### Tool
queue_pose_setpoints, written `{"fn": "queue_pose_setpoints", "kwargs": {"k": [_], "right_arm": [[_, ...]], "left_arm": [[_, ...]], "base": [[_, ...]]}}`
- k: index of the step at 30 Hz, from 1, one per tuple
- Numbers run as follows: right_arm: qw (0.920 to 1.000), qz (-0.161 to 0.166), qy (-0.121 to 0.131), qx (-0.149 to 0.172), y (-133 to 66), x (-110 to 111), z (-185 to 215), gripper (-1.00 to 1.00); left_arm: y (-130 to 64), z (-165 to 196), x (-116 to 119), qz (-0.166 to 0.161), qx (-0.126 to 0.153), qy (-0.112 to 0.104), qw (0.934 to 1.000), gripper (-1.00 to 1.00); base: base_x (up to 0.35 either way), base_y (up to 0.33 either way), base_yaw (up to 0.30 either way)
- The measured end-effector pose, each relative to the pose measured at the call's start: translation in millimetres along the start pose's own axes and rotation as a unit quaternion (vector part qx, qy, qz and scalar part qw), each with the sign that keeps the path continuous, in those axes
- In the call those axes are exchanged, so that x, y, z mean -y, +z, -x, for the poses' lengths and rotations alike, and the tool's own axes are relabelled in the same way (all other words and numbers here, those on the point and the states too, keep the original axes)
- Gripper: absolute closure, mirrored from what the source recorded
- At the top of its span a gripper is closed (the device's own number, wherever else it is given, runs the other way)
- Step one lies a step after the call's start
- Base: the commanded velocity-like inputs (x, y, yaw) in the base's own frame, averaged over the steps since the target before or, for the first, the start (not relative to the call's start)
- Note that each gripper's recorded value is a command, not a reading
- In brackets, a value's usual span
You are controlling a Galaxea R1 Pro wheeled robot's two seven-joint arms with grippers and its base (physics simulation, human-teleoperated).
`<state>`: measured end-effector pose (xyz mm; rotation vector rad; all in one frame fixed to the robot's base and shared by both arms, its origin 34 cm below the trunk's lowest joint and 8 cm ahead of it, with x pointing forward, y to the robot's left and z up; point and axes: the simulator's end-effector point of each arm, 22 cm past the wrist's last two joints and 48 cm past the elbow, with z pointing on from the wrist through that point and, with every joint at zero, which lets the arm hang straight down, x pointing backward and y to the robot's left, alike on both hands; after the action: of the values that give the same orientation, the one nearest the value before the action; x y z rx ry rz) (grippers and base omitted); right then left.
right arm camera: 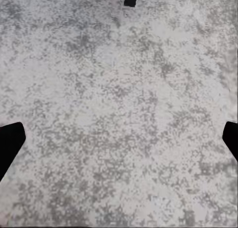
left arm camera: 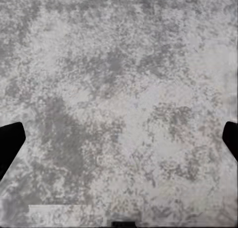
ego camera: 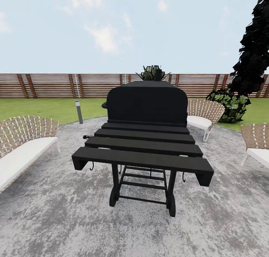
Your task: Pick up the pesticide atomizer in the garden and spray insectifuge to fully cover both potted plants in the garden.
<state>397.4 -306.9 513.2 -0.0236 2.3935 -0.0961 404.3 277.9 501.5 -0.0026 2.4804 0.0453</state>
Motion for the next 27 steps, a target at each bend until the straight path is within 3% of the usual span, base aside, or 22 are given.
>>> {"fn": "queue_pose_setpoints", "kwargs": {"k": [1,5,18,27], "right_arm": [[0.998,0.002,0.0,0.063,9.3,-1.1,58.2,-1.0],[0.9968,0.008,0.0,0.08,10.2,-6.3,73.8,-1.0],[0.9964,0.01,-0.001,0.084,10.4,-10.1,78.1,-1.0],[0.9965,0.004,0.002,0.083,10.7,-6.0,77.8,-1.0]], "left_arm": [[7.7,39.0,1.5,0.0,0.036,-0.002,0.9994,-1.0],[16.4,77.5,5.6,-0.003,0.064,-0.002,0.9979,-1.0],[15.5,60.2,1.0,-0.002,0.047,0.0,0.9989,-1.0],[16.0,61.0,2.7,-0.005,0.047,0.004,0.9989,-1.0]], "base": [[0.0,0.0,0.0],[0.0,0.0,0.0],[0.0,0.0,-0.008],[-0.198,0.144,-0.234]]}}
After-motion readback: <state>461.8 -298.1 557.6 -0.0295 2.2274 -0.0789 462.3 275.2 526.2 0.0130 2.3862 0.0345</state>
